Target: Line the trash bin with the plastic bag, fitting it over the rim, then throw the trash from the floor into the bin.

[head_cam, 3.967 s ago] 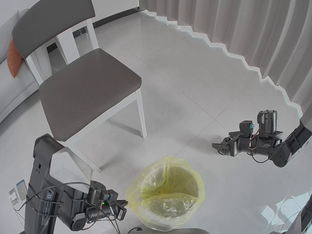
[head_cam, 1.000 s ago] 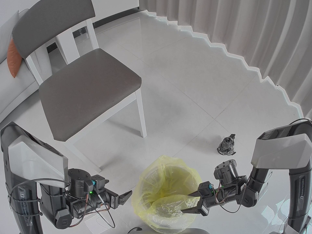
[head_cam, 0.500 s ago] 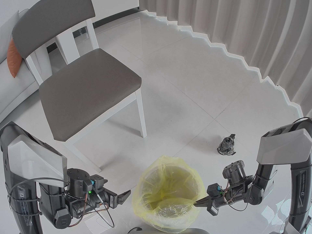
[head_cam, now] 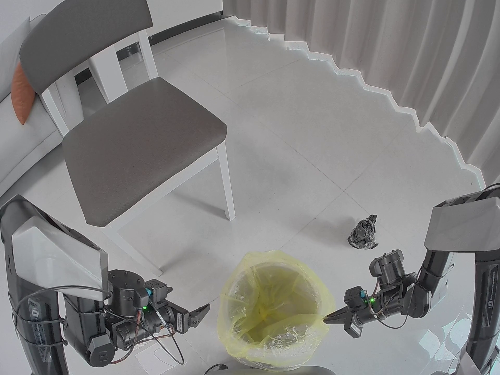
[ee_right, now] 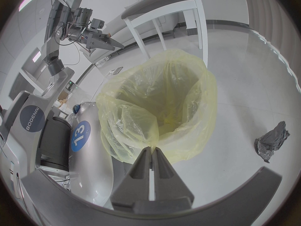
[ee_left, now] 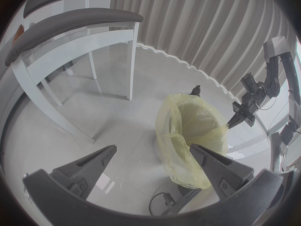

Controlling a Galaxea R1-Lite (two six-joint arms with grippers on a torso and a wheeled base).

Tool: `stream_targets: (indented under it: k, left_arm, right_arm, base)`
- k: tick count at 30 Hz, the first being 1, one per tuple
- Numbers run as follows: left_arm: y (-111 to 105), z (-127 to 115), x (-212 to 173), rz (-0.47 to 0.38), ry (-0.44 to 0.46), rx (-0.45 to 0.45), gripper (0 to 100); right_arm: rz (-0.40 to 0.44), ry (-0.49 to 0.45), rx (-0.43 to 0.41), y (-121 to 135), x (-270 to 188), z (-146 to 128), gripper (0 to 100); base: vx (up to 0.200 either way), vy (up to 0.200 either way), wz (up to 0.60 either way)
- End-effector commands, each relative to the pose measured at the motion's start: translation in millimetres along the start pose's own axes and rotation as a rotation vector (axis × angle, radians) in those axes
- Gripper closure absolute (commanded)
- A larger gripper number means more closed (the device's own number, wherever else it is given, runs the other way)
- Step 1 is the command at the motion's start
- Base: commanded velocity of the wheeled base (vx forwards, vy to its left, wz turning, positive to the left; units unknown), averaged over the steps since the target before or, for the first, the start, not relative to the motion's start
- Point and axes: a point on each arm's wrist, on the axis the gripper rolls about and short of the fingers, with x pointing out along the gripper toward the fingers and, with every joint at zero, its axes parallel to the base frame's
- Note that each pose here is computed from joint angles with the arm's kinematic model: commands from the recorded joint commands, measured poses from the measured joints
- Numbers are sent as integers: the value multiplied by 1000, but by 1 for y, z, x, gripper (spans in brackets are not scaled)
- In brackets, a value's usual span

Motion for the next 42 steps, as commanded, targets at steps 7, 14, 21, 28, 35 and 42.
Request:
stream_targets:
  k: [7,14,21,28,35,42]
  left_arm:
    - [0,2,5,-4,-20,-5,0]
    - [-1,2,6,-5,-21,-16,0]
    - [-3,2,9,-15,-23,-12,0]
    - [-10,3,10,-36,-29,0,0]
    - [-15,7,9,-28,-52,-22,0]
    - [-16,10,6,-29,-65,-23,0]
  right_arm:
    - [75,61,-22,29,-2,-12,100]
    - [85,89,-28,41,-9,-28,100]
    - [28,139,-45,41,0,-40,100]
    - [-41,156,-83,34,12,-32,100]
    - [-42,151,-88,31,17,-30,100]
    - [-18,113,-88,34,9,-26,0]
  base:
    - [0,0,0]
    - [0,0,0]
    - [0,0,0]
    - [0,0,0]
    - [0,0,0]
    - [0,0,0]
